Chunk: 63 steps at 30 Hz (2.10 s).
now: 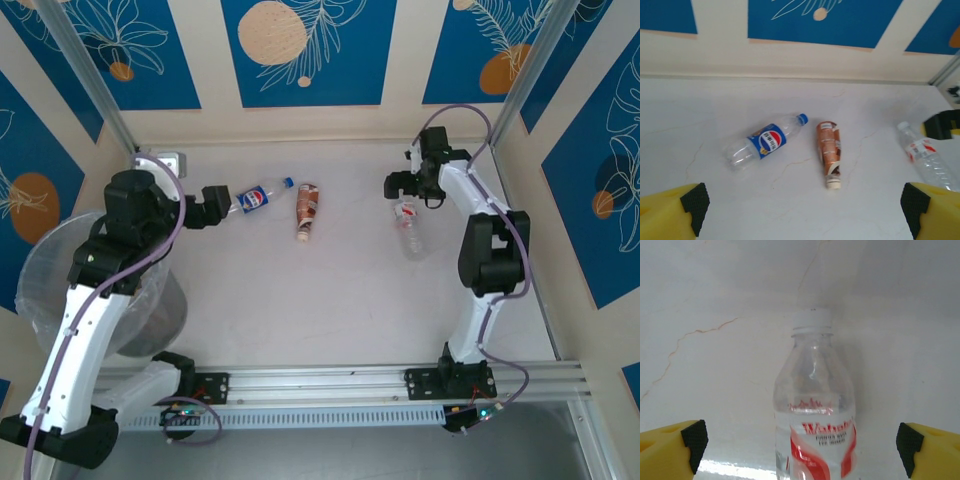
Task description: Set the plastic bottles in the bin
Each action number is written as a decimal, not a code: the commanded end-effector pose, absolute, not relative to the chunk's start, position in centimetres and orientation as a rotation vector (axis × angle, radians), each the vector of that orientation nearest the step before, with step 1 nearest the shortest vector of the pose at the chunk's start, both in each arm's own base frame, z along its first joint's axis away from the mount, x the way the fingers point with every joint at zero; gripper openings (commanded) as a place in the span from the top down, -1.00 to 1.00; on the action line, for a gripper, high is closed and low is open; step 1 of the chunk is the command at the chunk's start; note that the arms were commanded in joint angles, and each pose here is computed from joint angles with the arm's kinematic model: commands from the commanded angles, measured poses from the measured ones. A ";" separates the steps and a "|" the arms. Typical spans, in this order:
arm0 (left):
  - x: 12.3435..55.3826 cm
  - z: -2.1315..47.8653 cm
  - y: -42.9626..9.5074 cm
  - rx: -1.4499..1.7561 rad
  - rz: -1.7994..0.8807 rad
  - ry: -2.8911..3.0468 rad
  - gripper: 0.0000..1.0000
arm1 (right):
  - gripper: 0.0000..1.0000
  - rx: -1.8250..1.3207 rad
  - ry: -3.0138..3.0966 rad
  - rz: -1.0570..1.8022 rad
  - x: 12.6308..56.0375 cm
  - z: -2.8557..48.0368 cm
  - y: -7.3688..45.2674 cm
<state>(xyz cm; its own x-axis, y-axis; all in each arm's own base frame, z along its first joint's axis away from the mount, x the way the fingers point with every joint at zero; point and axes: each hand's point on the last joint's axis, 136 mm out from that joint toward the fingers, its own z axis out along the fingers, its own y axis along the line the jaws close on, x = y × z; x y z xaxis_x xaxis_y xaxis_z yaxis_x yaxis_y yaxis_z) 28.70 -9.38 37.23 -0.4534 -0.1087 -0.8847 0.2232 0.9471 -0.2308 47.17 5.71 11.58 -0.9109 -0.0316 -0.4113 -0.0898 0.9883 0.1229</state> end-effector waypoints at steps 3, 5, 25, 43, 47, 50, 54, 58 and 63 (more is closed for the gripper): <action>28.0 36.7 -11.3 0.196 -0.469 2.007 -0.99 | -0.98 -0.127 2.827 0.188 47.4 10.2 5.9; 28.1 36.1 -11.2 0.187 -0.462 2.022 -0.98 | -0.99 -0.100 2.844 0.128 48.2 9.6 5.2; 28.1 35.2 -9.8 0.138 -0.381 2.040 -0.99 | -0.41 -0.424 2.897 0.105 52.7 4.4 7.3; 29.0 34.0 -9.9 0.137 -0.362 2.072 -0.98 | 0.37 -0.411 2.891 0.113 53.1 5.8 7.5; 29.0 33.9 -10.1 0.142 -0.370 2.074 -0.98 | 0.57 -0.420 2.851 0.124 53.0 7.5 8.2; 29.0 33.9 -10.1 0.134 -0.378 2.070 -0.99 | 0.69 -0.414 2.813 0.123 53.0 9.1 8.6; 29.0 33.6 -10.5 0.148 -0.407 2.071 -0.99 | 0.98 -0.391 2.747 0.136 52.9 11.9 9.5; 29.1 33.3 -11.1 0.152 -0.445 2.076 -0.99 | 1.00 -0.336 2.682 0.204 52.3 14.4 10.7; 30.0 32.9 -11.1 0.077 -0.463 2.093 -0.99 | 1.00 -0.232 2.596 0.315 51.1 16.8 12.1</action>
<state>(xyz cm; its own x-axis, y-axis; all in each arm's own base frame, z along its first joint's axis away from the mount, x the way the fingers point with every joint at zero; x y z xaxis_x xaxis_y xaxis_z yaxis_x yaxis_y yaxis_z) 29.47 -10.42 32.61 -0.5439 -0.0845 -0.8349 0.2353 0.9396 -0.2485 51.00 10.66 14.20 -0.8817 -0.1910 -0.4314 -0.2523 0.9635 0.0891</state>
